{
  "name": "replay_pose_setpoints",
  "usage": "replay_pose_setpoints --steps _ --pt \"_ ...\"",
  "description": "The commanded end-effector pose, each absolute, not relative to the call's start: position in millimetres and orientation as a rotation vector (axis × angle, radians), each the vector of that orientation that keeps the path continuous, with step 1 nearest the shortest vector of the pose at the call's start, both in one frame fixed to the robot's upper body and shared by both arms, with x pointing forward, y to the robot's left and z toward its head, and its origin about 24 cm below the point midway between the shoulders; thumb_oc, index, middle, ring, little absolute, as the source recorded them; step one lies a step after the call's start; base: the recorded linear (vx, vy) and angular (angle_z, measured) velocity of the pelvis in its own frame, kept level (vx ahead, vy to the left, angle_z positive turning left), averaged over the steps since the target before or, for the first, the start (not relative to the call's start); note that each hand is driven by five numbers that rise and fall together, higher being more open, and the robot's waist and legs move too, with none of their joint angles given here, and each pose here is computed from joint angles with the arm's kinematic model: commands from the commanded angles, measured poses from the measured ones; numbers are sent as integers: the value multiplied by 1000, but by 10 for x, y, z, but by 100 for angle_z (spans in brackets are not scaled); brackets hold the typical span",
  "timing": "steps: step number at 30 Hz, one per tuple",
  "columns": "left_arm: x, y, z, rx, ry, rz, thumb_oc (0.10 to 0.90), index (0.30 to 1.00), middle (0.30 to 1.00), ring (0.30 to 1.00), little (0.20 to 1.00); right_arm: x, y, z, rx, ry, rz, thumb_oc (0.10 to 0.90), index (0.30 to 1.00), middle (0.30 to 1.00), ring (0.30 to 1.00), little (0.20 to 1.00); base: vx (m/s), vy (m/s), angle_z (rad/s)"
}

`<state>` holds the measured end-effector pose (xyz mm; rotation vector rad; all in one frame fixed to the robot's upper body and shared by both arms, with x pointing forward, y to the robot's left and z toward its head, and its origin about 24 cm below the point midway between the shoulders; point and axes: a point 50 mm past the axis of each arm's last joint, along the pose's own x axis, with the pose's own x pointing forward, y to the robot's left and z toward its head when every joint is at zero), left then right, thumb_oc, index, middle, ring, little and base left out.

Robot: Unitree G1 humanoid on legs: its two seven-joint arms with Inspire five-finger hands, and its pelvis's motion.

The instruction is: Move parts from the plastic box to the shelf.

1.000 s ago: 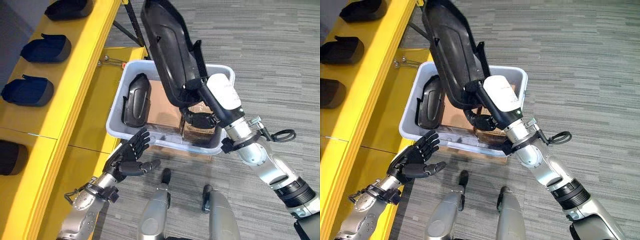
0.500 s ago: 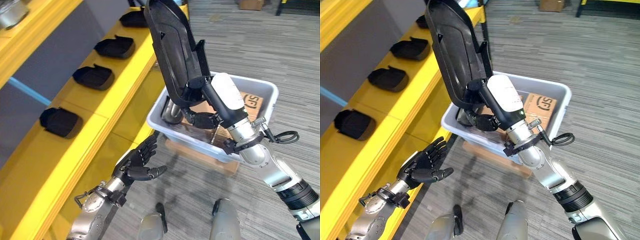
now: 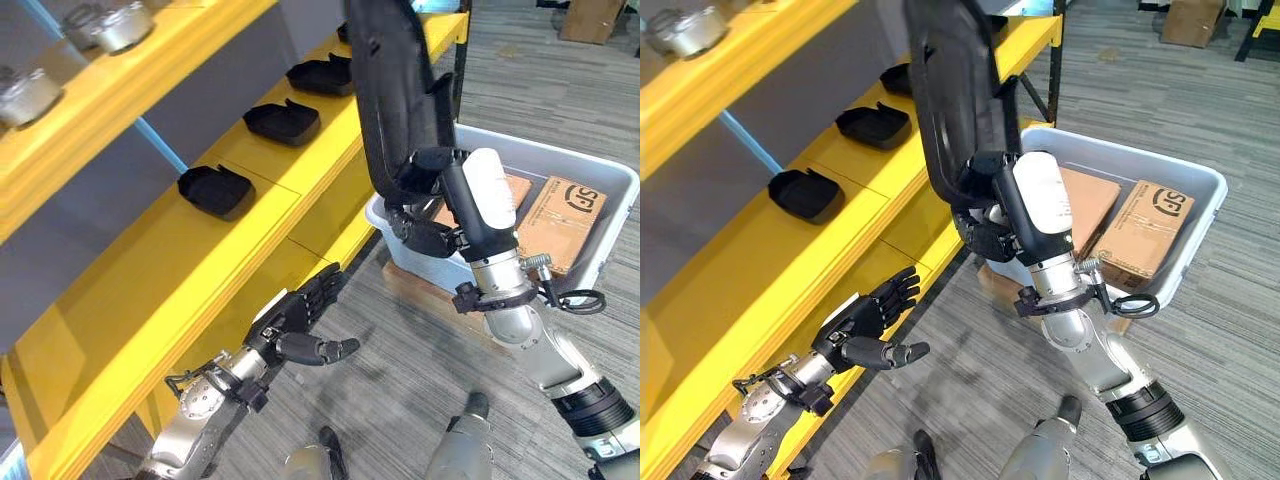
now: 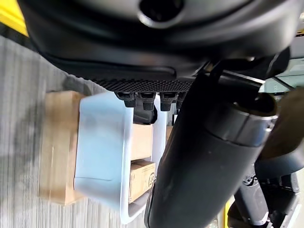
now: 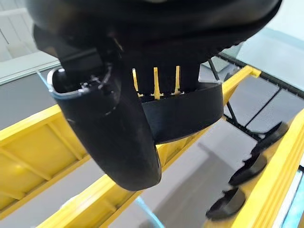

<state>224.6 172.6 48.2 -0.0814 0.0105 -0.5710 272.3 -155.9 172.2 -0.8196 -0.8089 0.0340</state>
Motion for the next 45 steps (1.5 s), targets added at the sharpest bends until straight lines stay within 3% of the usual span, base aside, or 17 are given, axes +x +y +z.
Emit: replay_pose_setpoints --steps 1,19,40,45 --pt "2223 1852 948 3 -201 -615 900 1000 1000 1000 1000 2516 -1411 2265 -634 -1119 -35 400 300 300 300 300 -140 -14 57" --pt "2270 1765 1038 34 -157 -772 900 1000 1000 1000 1000 2403 -1621 2051 -655 -966 -60 400 300 300 300 300 -21 -3 78" --pt "2251 1832 977 60 -146 -775 900 1000 1000 1000 1000 2511 -1384 2078 -844 -1040 119 400 300 300 300 300 80 126 19" --pt "2226 1947 908 77 -100 -711 900 1000 1000 1000 1000 2426 -1112 2064 -854 -1144 260 400 300 300 300 300 22 290 -30"
